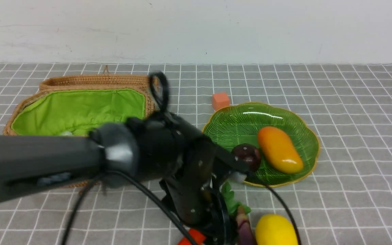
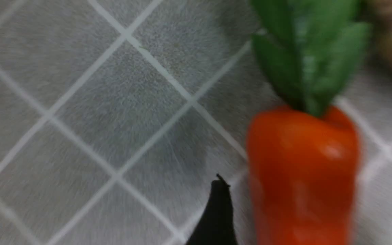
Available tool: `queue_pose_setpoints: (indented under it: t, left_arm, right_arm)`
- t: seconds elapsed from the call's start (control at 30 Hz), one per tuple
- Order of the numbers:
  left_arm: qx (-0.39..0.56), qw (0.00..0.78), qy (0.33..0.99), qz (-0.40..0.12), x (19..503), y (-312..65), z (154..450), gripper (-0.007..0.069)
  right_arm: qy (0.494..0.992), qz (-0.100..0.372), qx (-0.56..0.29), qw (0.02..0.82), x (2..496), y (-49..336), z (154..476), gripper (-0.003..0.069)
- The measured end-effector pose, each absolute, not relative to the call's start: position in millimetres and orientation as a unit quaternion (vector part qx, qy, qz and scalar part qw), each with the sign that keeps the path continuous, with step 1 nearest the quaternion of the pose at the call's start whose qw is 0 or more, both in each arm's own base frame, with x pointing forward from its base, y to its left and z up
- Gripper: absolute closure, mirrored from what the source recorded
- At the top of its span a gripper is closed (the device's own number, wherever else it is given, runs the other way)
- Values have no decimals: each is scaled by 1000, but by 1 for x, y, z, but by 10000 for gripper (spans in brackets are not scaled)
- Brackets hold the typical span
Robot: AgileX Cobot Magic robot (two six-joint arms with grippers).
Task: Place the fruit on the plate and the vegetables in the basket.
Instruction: Use the left arm to grab a carrot and put it into the left basket
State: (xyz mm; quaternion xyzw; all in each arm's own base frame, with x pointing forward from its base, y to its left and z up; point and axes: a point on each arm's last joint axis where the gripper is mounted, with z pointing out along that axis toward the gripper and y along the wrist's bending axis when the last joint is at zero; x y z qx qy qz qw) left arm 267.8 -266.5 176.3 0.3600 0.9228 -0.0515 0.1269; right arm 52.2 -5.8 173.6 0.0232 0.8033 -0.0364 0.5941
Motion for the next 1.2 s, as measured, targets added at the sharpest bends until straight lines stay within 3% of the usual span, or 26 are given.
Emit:
queue_pose_setpoints:
  t: [0.13, 0.2, 0.33, 0.47, 0.5, 0.53, 0.57, 0.7, 0.73, 0.8, 0.9, 1.0, 1.2]
  left_arm:
    - [369, 125, 920, -40, 272, -268, 163, 119]
    - [376, 130, 917, -32, 273, -268, 164, 292]
    - [380, 144, 913, -26, 277, -268, 183, 284]
    - [365, 179, 913, -30, 282, -258, 234, 284]
    - [364, 178, 914, -30, 283, -257, 235, 284]
    - [354, 197, 914, -29, 284, -245, 265, 284]
    - [353, 195, 915, -28, 285, -244, 265, 284]
    - [310, 272, 911, -2, 292, -192, 327, 284]
    - [307, 277, 910, 0, 293, -189, 330, 284]
    - [256, 376, 890, 42, 312, -145, 361, 284]
    - [205, 450, 866, 72, 331, -111, 378, 284]
    - [163, 481, 857, 91, 354, -83, 374, 284]
    - [188, 432, 873, 127, 391, -78, 322, 284]
  right_arm:
    - [803, -36, 23, 594, 52, -6, 174, 419]
    - [803, -36, 23, 594, 52, -6, 174, 419]
    - [803, -36, 23, 594, 52, -6, 174, 419]
    - [803, -36, 23, 594, 52, -6, 174, 419]
    - [803, -36, 23, 594, 52, -6, 174, 419]
    - [803, -36, 23, 594, 52, -6, 174, 419]
    - [803, -36, 23, 594, 52, -6, 174, 419]
    - [803, -36, 23, 594, 52, -6, 174, 419]
    - [803, -36, 23, 594, 52, -6, 174, 419]
    - [803, -36, 23, 594, 52, -6, 174, 419]
    - [803, -36, 23, 594, 52, -6, 174, 419]
    - [803, -36, 23, 594, 52, -6, 174, 419]
    - [803, -36, 23, 594, 52, -6, 174, 419]
